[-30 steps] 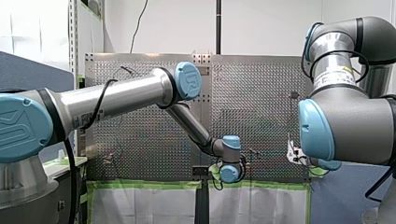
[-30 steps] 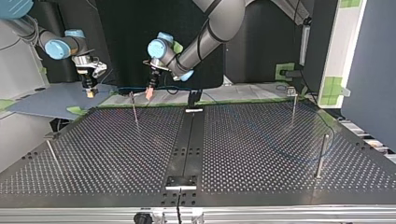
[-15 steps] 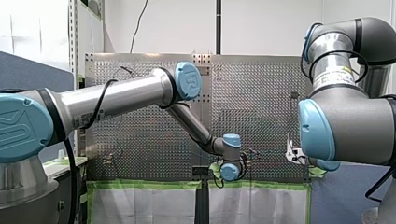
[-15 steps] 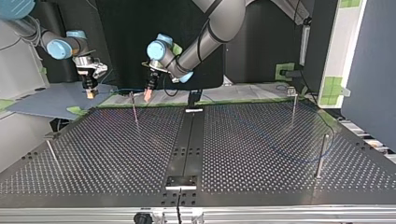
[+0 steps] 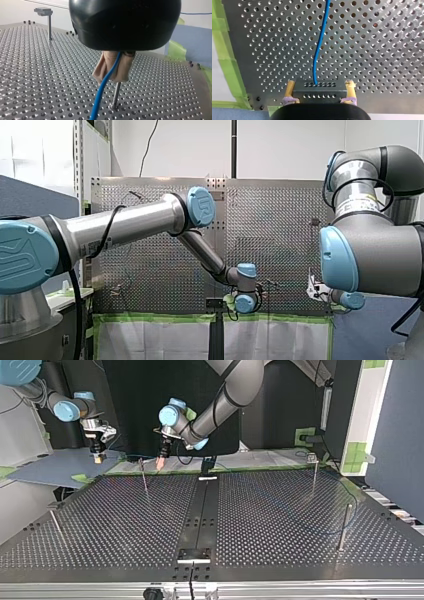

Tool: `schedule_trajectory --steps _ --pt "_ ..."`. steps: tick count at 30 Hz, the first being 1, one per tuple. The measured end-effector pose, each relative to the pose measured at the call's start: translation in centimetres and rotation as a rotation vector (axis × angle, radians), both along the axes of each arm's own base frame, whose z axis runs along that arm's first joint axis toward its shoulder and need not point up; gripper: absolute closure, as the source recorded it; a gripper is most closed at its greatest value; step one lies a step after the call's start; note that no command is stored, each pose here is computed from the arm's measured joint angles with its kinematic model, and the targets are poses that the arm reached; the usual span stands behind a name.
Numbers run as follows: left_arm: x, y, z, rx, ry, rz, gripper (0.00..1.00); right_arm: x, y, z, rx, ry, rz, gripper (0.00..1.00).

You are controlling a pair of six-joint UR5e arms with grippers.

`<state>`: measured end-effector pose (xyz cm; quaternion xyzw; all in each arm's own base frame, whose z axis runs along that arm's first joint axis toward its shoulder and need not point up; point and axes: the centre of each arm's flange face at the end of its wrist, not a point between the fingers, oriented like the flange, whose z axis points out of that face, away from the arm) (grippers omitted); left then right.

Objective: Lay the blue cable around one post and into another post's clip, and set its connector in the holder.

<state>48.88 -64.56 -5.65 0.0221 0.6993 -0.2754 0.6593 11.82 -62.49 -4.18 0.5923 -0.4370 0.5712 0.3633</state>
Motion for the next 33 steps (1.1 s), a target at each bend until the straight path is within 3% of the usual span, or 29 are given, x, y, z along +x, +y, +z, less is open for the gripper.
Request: schedule_trajectory --steps 13,22,33 --pt "0.7 0.6 -0.1 0.006 0.002 0.014 0.95 0.1 -0.4 0.0 -0.015 -0.011 0.001 1.00" --pt "0.8 0.8 -0.2 0.012 0.002 0.016 0.95 0.2 -0.6 -2.5 0.026 -0.001 0.004 1.00" --pt "1.9 1.5 -0.1 0.009 -0.004 0.030 0.95 0.2 -1.5 -2.6 0.023 -0.008 0.005 1.00"
